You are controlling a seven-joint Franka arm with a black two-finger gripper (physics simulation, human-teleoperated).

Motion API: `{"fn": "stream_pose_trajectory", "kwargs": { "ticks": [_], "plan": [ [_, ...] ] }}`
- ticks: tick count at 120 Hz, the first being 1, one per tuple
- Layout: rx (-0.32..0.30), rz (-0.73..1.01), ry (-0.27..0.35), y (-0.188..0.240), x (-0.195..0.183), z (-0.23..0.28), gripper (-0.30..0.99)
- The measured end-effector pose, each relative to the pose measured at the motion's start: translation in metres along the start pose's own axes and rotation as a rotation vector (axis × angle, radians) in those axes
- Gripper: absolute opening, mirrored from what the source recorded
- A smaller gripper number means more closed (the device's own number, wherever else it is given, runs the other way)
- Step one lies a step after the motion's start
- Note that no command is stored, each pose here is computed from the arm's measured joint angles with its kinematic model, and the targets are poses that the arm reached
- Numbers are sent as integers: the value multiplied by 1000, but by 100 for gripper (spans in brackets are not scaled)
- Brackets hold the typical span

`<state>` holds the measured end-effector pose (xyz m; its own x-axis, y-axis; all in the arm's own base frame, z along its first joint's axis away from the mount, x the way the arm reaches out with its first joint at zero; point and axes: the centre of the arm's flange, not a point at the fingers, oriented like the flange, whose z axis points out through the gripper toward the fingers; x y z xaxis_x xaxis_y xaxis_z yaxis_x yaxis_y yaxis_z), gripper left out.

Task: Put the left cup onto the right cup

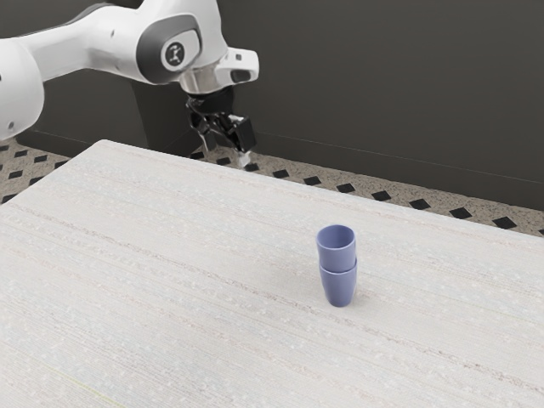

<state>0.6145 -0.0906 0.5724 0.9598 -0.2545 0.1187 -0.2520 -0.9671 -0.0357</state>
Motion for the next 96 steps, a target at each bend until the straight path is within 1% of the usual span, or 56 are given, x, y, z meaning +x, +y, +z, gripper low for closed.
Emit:
{"fn": "stream_pose_trajectory", "kwargs": {
  "ticks": [19, 41, 68, 96],
  "plan": [
    [-1, 18, -2, 0, -11, -19, 69],
    [-6, 32, -25, 0, -23, -32, 69],
    [-10, 44, -54, 0, -28, -29, 69],
    [-13, 51, -63, 0, -29, -27, 69]
  ]
}}
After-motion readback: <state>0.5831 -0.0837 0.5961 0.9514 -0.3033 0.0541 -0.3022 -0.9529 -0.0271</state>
